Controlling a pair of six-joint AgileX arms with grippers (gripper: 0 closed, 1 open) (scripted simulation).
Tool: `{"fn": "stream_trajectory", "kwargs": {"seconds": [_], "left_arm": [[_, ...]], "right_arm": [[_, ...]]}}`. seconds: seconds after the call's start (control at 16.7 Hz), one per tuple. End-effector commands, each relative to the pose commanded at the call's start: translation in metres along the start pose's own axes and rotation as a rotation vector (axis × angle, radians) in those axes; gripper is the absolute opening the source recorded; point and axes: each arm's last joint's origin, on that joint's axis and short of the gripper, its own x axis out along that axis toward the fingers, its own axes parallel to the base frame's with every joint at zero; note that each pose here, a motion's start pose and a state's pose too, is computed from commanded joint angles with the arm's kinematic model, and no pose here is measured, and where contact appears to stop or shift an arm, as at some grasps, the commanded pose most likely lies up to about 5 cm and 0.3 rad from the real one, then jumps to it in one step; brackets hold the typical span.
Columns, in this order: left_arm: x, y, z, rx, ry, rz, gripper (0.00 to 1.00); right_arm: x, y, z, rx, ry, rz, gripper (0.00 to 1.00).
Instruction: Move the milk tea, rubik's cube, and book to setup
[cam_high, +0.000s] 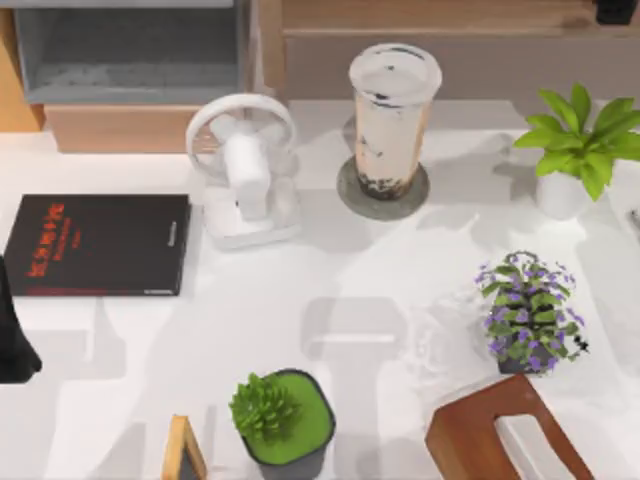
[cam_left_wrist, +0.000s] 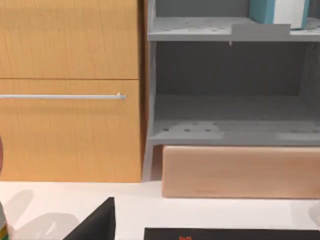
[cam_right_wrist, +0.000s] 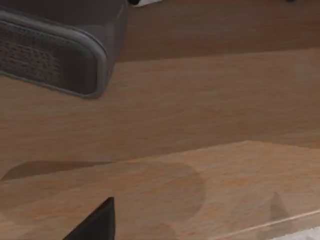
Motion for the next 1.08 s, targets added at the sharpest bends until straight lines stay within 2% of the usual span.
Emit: {"fn": "stream_trajectory", "kwargs": {"seconds": [0.24, 0.42, 0.6, 0.84, 1.08], "left_arm": [[0.0, 0.0, 0.0, 0.0, 0.0, 0.0, 1.0], [0.0, 0.0, 0.0, 0.0, 0.0, 0.0, 1.0], [0.0, 0.0, 0.0, 0.0, 0.0, 0.0, 1.0], [0.0, 0.0, 0.0, 0.0, 0.0, 0.0, 1.0], [0.0, 0.0, 0.0, 0.0, 0.0, 0.0, 1.0]], "right_arm": [[0.024, -0.104, -0.017, -0.034, 0.41, -0.037, 1.0], [0.027, -0.168, -0.043, 0.003, 0.706, 0.006, 1.0], [0.025, -0.213, -0.068, 0.07, 0.918, 0.081, 1.0], [0.022, -0.24, -0.086, 0.134, 1.041, 0.153, 1.0], [0.022, -0.241, -0.087, 0.136, 1.045, 0.155, 1.0]]}}
